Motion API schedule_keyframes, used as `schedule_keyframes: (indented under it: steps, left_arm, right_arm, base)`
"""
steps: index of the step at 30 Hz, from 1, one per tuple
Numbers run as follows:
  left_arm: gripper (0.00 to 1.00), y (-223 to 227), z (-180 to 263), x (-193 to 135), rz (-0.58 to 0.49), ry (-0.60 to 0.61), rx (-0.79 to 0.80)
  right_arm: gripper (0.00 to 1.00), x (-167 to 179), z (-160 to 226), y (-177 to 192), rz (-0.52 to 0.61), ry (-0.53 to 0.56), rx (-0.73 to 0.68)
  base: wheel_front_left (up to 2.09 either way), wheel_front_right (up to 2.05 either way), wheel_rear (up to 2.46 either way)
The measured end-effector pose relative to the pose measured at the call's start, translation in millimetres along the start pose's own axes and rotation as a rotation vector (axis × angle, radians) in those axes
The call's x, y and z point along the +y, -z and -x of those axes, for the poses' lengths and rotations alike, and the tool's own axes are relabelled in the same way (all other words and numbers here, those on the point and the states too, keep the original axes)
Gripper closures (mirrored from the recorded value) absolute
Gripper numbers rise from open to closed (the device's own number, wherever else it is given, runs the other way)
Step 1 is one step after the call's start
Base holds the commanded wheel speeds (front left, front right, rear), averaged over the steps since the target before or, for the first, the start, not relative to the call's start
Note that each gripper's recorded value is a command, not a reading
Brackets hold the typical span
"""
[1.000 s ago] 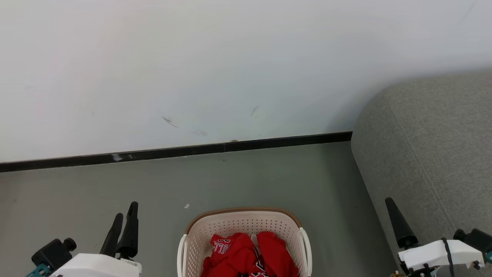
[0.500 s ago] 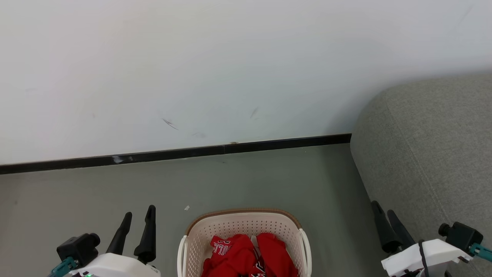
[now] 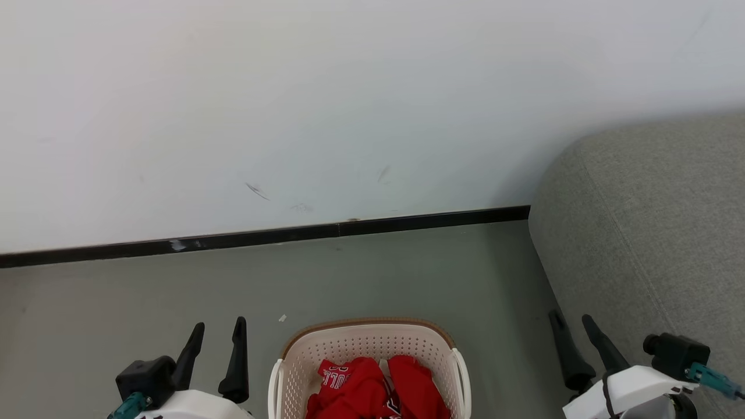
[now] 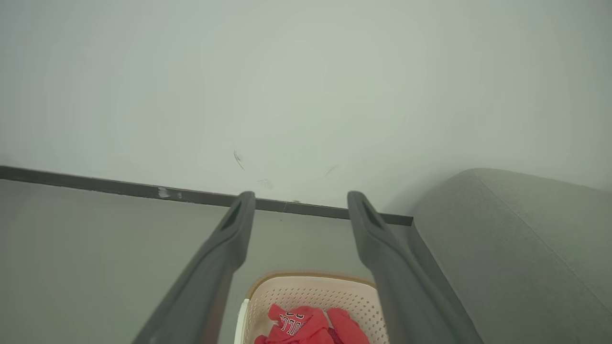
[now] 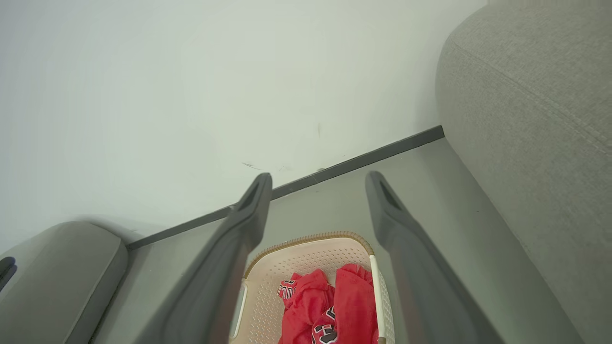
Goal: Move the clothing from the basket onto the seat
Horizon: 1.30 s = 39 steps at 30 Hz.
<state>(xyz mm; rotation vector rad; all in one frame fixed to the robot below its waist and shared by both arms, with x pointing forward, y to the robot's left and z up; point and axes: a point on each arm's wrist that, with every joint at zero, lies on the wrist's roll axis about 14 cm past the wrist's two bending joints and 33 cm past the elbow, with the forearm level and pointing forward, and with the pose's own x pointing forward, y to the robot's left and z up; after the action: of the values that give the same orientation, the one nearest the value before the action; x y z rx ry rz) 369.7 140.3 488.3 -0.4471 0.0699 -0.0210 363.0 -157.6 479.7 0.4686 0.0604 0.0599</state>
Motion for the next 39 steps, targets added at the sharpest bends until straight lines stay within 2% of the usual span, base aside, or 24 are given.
schedule_keyframes:
  steps: [14, 26, 39]
  left_arm:
    - [0.00, -4, 2, -3, -0.189, -0.016, -0.052]
    - [0.00, -2, 4, -4, -0.357, -0.018, -0.085]
    - [0.00, 1, 3, 1, -0.369, -0.033, -0.076]
  right_arm:
    - [0.00, 12, 2, -2, 0.227, -0.059, -0.022]
    - [0.00, 24, 2, 0, 0.375, -0.119, -0.037]
    - [0.00, 28, -4, -3, 0.384, -0.132, -0.049]
  base:
    - [0.00, 0.00, 0.00]
    - [0.00, 0.00, 0.00]
    - [0.00, 0.00, 0.00]
